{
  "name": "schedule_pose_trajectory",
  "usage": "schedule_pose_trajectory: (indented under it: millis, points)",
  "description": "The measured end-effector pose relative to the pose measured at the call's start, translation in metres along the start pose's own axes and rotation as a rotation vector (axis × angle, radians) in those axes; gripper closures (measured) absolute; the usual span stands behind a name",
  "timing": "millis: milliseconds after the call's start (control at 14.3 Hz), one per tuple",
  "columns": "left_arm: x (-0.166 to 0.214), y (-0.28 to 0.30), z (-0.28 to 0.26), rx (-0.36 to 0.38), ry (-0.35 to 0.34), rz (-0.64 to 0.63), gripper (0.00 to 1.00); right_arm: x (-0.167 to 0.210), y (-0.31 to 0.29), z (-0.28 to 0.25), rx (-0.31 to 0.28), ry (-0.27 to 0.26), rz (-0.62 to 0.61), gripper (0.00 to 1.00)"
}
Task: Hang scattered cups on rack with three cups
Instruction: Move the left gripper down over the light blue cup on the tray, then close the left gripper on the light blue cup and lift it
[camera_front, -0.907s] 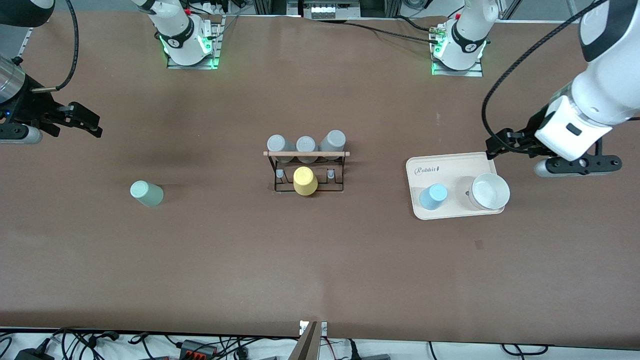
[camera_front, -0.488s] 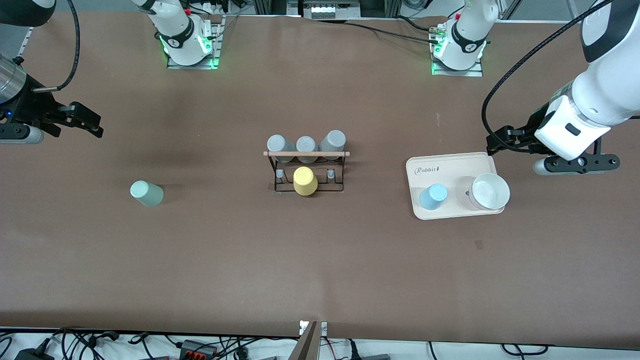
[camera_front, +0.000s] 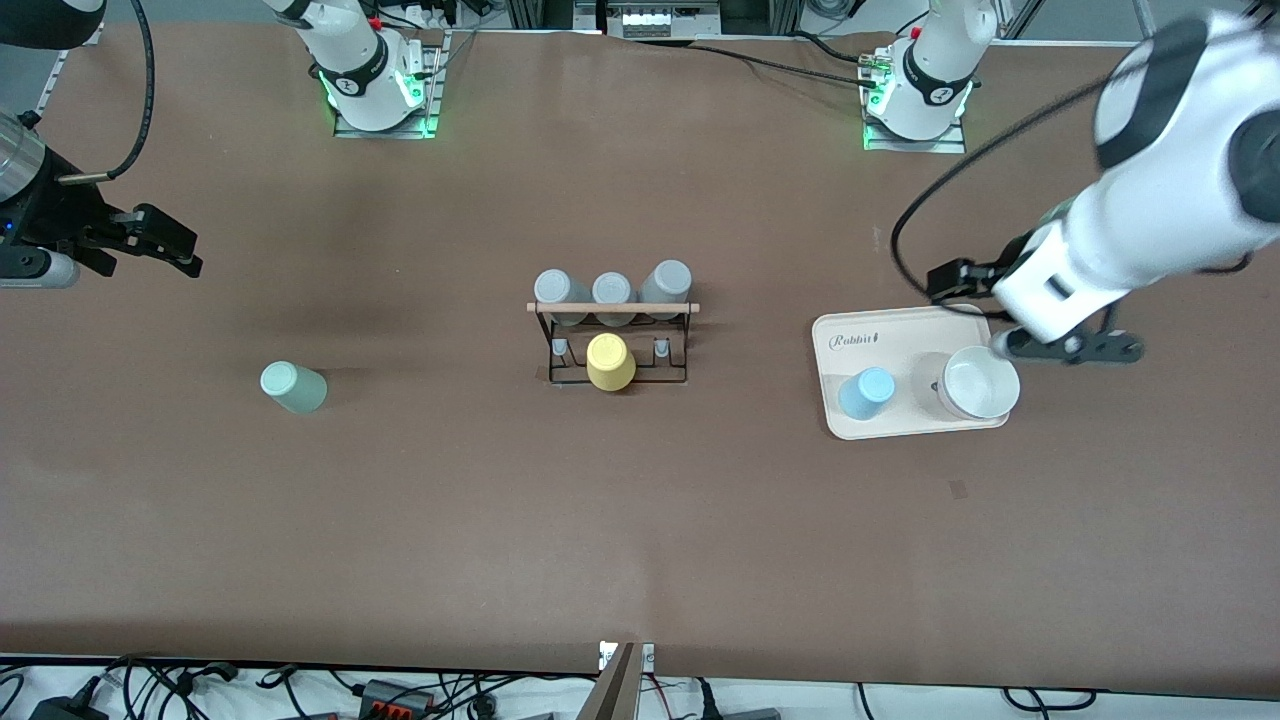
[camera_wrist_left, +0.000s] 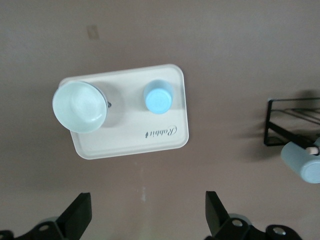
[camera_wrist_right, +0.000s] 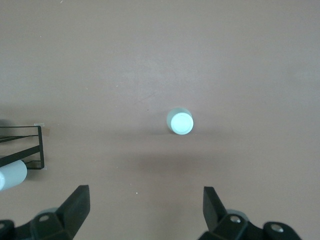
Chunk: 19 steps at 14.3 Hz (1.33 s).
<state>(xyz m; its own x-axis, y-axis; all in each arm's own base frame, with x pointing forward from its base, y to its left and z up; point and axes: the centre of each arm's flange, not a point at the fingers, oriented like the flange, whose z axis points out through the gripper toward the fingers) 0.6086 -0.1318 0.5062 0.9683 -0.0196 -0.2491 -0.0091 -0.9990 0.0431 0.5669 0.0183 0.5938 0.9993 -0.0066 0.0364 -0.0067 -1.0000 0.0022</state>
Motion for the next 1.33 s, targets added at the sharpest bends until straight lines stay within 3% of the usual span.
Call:
schedule_pose_trajectory:
  millis: [279,419,698,977,1326]
  points:
    - [0.054,-0.007,0.117,-0.02,-0.191,-0.005,0.0,0.0,0.0,0.001,0.0,-0.002,0.0,0.0]
    - [0.075,-0.007,0.164,-0.038,-0.225,-0.008,0.0,0.001,0.0,0.001,0.0,-0.004,0.0,0.0]
    - [0.094,-0.001,0.2,-0.06,-0.186,-0.006,0.0,0.0,0.0,0.002,0.0,-0.009,0.0,0.0]
    - [0.096,0.003,0.226,-0.017,-0.132,0.015,0.0,-0.001,0.001,0.004,-0.001,-0.025,0.001,0.0]
    - [0.098,0.006,0.253,-0.021,-0.136,0.02,0.0,-0.001,0.002,0.002,-0.006,-0.022,0.002,0.0]
